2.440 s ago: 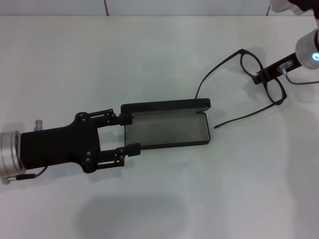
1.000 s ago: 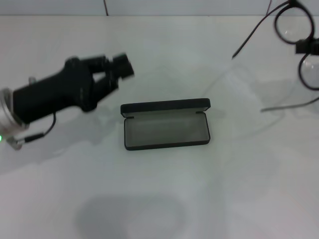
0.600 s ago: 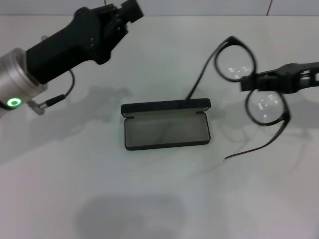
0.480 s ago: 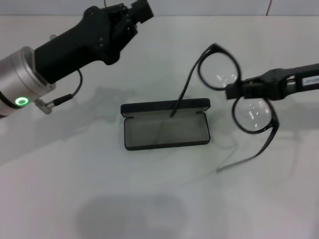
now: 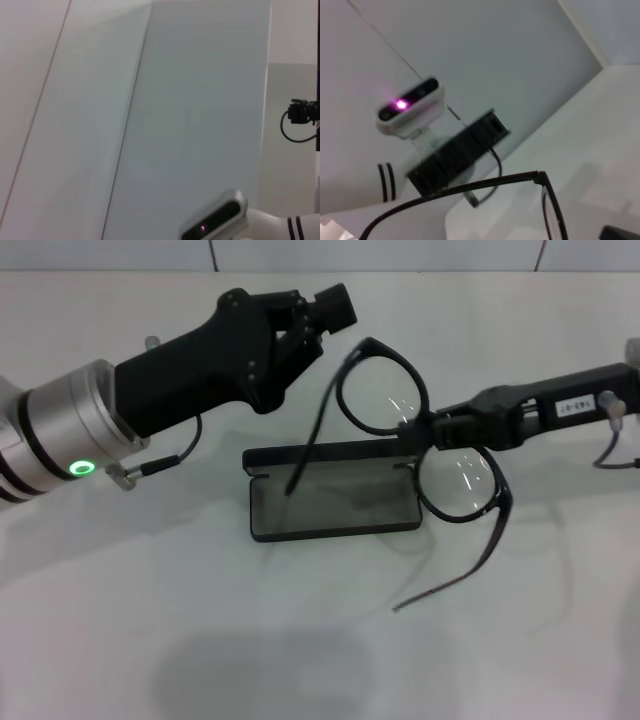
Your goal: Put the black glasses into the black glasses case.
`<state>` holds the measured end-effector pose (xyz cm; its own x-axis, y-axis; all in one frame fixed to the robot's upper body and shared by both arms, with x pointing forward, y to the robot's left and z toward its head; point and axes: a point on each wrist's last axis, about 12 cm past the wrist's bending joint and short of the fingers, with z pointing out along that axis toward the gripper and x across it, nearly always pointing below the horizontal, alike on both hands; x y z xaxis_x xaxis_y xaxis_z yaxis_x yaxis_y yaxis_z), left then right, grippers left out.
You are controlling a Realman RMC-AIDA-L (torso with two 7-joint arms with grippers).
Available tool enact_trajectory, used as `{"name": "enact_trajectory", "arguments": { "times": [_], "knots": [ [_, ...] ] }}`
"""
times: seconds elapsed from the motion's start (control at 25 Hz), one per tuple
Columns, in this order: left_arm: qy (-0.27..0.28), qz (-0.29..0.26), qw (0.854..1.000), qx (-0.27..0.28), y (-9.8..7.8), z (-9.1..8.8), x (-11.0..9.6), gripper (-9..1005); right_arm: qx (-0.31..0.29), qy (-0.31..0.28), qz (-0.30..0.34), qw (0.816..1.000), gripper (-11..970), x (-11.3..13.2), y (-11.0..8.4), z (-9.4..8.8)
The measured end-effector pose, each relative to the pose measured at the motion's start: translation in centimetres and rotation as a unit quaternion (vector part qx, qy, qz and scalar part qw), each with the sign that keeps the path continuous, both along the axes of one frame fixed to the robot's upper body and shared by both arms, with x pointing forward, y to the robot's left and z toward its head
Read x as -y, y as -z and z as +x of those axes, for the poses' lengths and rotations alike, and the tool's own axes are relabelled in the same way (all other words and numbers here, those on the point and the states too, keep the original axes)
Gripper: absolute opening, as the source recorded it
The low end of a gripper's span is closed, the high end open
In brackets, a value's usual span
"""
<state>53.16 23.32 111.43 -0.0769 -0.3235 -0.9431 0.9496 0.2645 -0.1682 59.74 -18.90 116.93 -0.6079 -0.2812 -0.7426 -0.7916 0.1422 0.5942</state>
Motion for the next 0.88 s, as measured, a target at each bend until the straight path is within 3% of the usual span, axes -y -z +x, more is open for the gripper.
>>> {"name": "enact_trajectory", "arguments": {
  "times": [0.88],
  "knots": [
    [0.017,0.013,1.0,0.014,0.8,-0.5,1.2,22,0.01,-0.016,0.028,0.999,117,-2.2,-1.1,0.6]
  ]
}}
